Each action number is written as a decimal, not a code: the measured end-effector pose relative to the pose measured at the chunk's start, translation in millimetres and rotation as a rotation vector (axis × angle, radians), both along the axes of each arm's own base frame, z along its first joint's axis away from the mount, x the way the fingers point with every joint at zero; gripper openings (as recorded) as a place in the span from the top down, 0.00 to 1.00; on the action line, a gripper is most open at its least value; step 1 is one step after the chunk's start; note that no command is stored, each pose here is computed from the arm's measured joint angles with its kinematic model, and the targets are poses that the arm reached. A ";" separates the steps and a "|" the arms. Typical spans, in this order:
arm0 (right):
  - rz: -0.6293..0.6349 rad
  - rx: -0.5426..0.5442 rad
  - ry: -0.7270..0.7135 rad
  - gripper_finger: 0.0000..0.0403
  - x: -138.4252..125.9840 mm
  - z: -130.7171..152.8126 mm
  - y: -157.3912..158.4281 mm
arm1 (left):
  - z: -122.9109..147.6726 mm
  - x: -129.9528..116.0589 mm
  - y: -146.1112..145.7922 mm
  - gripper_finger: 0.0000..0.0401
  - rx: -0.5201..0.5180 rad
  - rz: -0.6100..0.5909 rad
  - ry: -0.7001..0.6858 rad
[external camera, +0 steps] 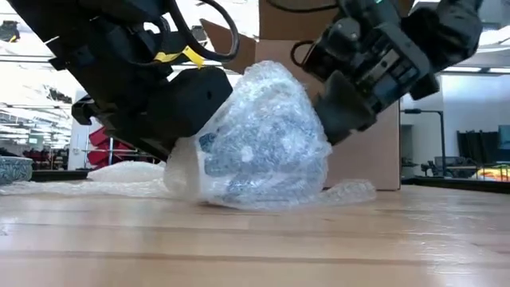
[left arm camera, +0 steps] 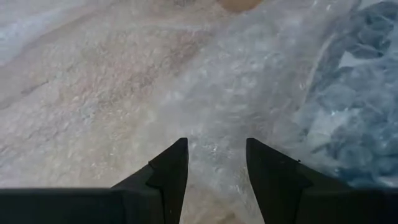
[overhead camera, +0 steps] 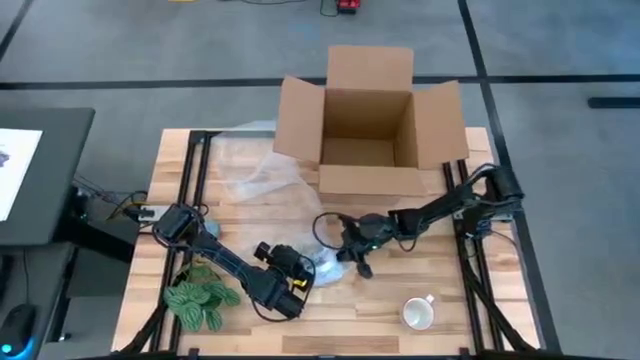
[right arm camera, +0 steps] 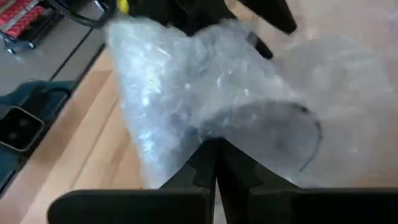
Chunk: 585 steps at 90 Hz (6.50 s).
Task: Wrap mug
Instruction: Wrap the white blue mug with bubble wrap, then put the white blue wrapped mug into the cardboard box
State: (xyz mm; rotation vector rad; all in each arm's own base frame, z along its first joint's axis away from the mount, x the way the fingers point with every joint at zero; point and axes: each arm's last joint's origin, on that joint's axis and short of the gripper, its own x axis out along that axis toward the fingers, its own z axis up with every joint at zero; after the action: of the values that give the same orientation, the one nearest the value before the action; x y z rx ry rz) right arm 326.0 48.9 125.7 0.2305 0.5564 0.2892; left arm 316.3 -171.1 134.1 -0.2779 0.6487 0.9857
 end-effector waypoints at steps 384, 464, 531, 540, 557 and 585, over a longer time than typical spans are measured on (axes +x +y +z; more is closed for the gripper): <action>0.241 -0.521 -0.264 0.78 56.0 6.5 11.7 | 14.2 -17.8 -6.7 0.65 0.014 0.001 -0.016; 0.301 -0.542 -0.308 0.96 -52.7 171.1 28.7 | 120.8 -26.2 -51.3 0.65 0.163 -0.106 -0.098; -0.318 -0.794 -0.691 0.96 -96.8 391.7 -92.4 | 114.9 -16.9 -57.7 0.65 0.190 -0.176 -0.137; -0.431 -0.836 -0.557 0.96 -91.4 389.3 -132.2 | 115.0 -16.5 -58.0 0.65 0.194 -0.182 -0.136; -0.450 -0.843 -0.139 0.96 -74.6 339.5 -195.8 | 115.1 -16.2 -57.6 0.65 0.200 -0.184 -0.133; -0.175 -0.698 0.301 0.96 -17.0 238.2 -230.5 | 115.0 -10.9 -53.0 0.65 0.204 -0.178 -0.126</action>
State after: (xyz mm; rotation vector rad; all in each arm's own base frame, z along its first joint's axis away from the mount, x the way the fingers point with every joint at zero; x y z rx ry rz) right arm 309.1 -181.6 363.9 -0.3590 0.8941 -0.1221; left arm 305.4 -224.1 249.1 -0.0988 0.4457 0.8481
